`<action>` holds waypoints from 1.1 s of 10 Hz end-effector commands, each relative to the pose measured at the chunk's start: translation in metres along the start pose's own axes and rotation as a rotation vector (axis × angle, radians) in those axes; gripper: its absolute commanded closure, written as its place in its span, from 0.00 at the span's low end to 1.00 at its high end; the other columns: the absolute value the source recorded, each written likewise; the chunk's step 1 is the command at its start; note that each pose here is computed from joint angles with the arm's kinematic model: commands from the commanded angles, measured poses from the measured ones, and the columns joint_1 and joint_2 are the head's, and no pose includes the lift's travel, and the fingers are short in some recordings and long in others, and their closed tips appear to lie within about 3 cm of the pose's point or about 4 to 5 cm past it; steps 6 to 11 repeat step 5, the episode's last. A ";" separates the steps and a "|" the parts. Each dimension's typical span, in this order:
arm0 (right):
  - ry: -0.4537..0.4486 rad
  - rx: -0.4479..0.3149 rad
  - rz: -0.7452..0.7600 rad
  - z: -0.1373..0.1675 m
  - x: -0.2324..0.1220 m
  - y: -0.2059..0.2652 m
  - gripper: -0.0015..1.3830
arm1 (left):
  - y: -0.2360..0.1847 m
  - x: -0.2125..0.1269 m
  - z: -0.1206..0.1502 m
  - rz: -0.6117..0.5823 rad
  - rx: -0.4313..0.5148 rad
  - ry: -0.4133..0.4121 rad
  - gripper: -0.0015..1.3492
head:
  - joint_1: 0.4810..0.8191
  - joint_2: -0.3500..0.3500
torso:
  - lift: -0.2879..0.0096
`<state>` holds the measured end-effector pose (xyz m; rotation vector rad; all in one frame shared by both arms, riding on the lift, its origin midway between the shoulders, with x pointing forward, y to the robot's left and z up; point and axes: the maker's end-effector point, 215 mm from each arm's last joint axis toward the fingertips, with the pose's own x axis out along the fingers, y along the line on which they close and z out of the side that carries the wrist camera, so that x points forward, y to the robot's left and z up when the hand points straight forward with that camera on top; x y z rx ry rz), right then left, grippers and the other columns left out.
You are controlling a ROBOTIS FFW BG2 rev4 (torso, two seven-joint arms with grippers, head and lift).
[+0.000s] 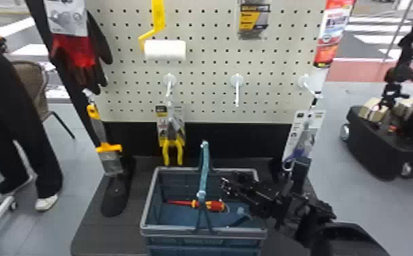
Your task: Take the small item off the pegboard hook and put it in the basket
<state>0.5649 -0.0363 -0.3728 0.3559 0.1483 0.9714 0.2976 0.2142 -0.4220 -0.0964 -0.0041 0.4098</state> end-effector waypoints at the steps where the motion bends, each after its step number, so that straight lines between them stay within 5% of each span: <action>1: -0.003 -0.001 0.000 0.001 0.000 0.000 0.13 | 0.000 0.000 0.000 0.000 -0.001 0.000 0.12 | 0.20 0.50 | 0.63; 11: -0.007 -0.003 0.000 0.004 0.000 -0.001 0.16 | 0.000 0.000 0.000 0.000 -0.001 0.000 0.12 | 0.20 0.50 | 0.63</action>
